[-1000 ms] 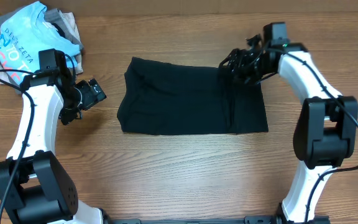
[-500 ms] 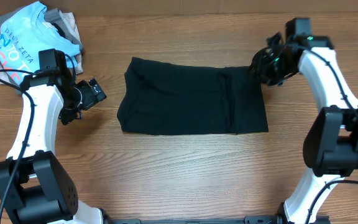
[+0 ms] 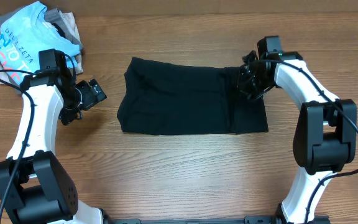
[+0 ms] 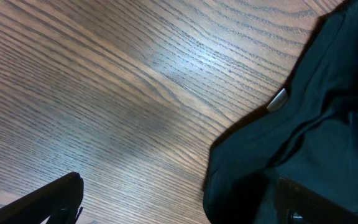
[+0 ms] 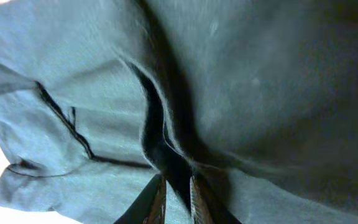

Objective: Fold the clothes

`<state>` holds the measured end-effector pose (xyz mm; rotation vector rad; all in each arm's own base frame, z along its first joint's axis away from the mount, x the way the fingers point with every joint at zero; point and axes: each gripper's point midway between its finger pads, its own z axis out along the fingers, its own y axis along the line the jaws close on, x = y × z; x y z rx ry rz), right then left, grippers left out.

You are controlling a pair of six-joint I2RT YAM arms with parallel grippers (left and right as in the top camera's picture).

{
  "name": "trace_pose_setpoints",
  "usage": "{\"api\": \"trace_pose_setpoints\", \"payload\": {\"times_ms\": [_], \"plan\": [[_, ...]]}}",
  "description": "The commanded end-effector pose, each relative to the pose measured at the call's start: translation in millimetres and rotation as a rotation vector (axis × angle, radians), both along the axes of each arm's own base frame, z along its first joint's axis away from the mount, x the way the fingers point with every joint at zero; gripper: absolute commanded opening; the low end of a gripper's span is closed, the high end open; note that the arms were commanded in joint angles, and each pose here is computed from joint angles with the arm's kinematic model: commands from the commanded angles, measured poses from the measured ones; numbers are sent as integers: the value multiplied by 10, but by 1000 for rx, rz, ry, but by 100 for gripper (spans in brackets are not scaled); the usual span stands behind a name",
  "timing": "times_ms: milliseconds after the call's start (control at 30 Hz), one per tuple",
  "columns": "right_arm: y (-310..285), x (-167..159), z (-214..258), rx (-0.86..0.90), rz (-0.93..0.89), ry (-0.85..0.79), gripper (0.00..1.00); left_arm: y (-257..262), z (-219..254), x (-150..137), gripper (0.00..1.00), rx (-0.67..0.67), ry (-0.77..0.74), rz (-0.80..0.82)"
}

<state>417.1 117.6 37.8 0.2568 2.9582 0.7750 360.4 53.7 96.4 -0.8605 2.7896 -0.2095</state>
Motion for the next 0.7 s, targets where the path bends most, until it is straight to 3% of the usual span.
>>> {"api": "trace_pose_setpoints", "payload": {"times_ms": [0,167,367,500,667], "plan": [[210,-44,-29,37,40,3,16,-3,81,33,100,1,-29,-25],[595,-57,103,156,113,-34,16,-3,81,31,100,1,-28,-25],[786,-88,200,165,125,-23,8,-3,81,30,100,1,-28,-25],[630,-15,512,150,126,-58,8,-3,80,28,100,1,-27,-25],[-31,143,740,-69,0,-118,15,-3,81,30,100,1,-28,-25]]}}
